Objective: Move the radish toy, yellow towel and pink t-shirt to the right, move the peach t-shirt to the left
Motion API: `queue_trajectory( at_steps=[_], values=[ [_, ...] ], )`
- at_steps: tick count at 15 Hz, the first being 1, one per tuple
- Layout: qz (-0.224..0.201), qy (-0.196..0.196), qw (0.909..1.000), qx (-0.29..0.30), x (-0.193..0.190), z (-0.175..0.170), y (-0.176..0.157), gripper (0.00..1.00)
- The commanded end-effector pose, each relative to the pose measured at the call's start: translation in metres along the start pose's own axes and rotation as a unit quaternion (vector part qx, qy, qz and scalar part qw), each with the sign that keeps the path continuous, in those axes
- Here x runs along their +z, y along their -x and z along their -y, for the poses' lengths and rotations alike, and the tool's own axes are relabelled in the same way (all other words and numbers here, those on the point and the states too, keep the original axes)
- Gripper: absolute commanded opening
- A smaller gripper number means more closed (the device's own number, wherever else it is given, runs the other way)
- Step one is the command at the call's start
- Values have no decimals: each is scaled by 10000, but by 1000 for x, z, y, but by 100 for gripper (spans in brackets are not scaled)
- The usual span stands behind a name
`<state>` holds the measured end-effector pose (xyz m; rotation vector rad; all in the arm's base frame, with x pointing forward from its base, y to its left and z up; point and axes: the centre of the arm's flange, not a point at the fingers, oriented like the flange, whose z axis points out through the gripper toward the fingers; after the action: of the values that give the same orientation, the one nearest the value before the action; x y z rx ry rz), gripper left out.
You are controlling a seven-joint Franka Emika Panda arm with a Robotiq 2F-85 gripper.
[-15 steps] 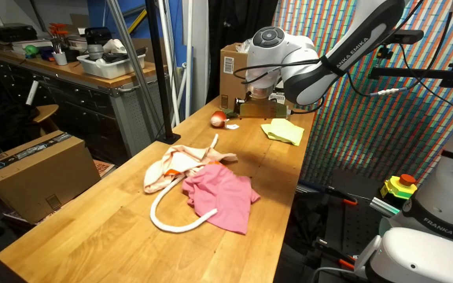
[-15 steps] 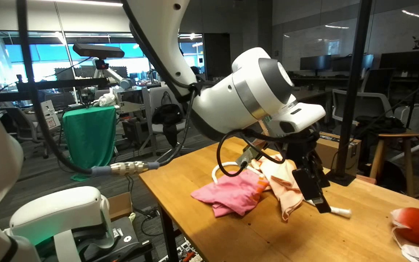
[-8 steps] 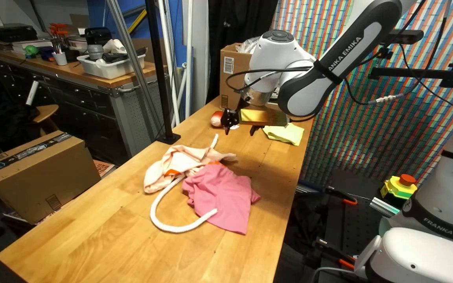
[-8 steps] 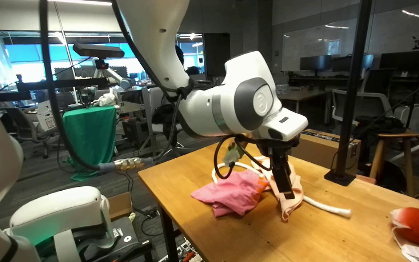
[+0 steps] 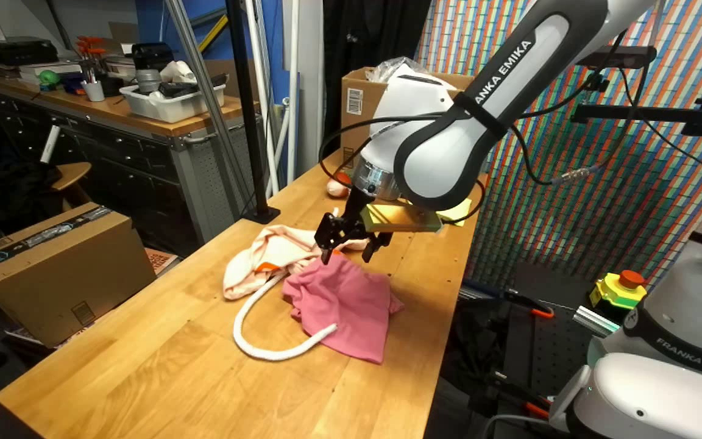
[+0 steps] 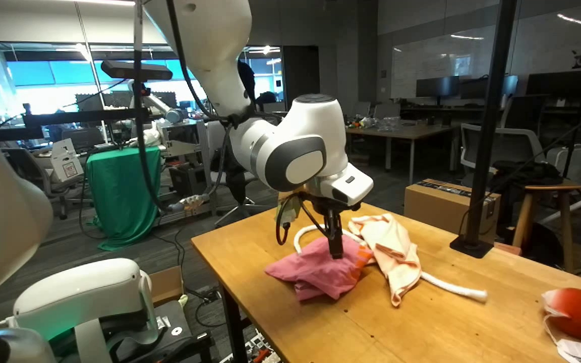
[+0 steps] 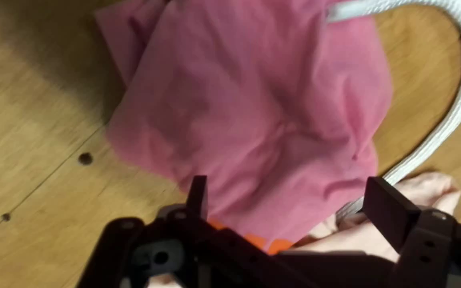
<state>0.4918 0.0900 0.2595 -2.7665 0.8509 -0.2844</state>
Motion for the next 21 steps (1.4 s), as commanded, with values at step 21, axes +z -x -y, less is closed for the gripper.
queue_trajectory(
  at_steps=[21],
  values=[
    [2304,-26,9496,-2127,-5,-15,-32,100]
  ],
)
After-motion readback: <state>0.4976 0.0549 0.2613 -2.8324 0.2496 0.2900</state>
